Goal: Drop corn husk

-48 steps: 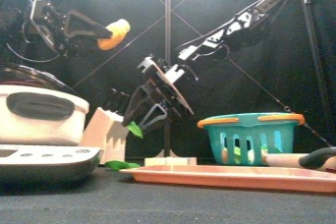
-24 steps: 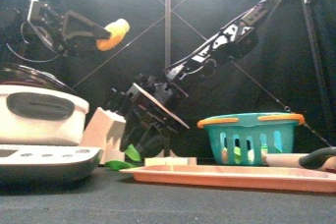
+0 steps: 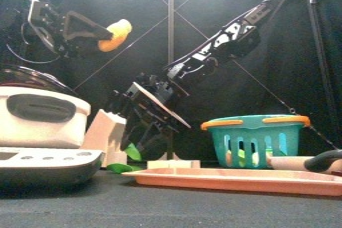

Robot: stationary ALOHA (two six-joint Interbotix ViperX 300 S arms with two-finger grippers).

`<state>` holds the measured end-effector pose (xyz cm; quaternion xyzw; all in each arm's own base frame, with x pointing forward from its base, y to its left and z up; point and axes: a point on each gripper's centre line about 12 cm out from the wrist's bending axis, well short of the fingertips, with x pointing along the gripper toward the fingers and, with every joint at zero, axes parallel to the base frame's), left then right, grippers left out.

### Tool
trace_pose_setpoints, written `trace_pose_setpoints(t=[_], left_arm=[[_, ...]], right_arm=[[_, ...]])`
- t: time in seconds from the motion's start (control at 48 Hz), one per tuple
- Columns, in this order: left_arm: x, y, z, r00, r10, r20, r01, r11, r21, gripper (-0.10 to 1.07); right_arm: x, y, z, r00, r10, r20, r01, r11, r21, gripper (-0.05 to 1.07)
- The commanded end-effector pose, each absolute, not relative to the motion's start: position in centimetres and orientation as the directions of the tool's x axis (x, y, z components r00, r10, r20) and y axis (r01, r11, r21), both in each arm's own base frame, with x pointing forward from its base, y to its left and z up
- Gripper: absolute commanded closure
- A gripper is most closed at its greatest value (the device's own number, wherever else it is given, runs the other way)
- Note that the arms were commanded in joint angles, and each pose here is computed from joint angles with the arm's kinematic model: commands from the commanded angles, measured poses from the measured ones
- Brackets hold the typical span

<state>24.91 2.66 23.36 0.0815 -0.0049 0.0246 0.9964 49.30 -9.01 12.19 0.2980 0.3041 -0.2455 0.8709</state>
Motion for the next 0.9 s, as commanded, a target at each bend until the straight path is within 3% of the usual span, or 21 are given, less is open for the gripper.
trace_pose_setpoints(t=[0.0,0.333,0.875], left_arm=[[25.11,2.67,23.89,0.998,0.047,0.032,-0.051,0.985,0.166,0.37],[25.11,2.67,23.89,0.998,0.047,0.032,-0.051,0.985,0.166,0.37],[25.11,2.68,23.89,0.998,0.048,0.032,-0.052,0.985,0.165,0.37]], right_arm=[[49.96,-9.08,13.85,0.724,-0.248,-0.644,0.590,0.707,0.390,0.33],[49.95,-9.04,13.53,0.715,-0.250,-0.653,0.601,0.696,0.393,0.14],[49.78,-8.98,13.38,0.698,-0.266,-0.665,0.617,0.696,0.369,0.13]])
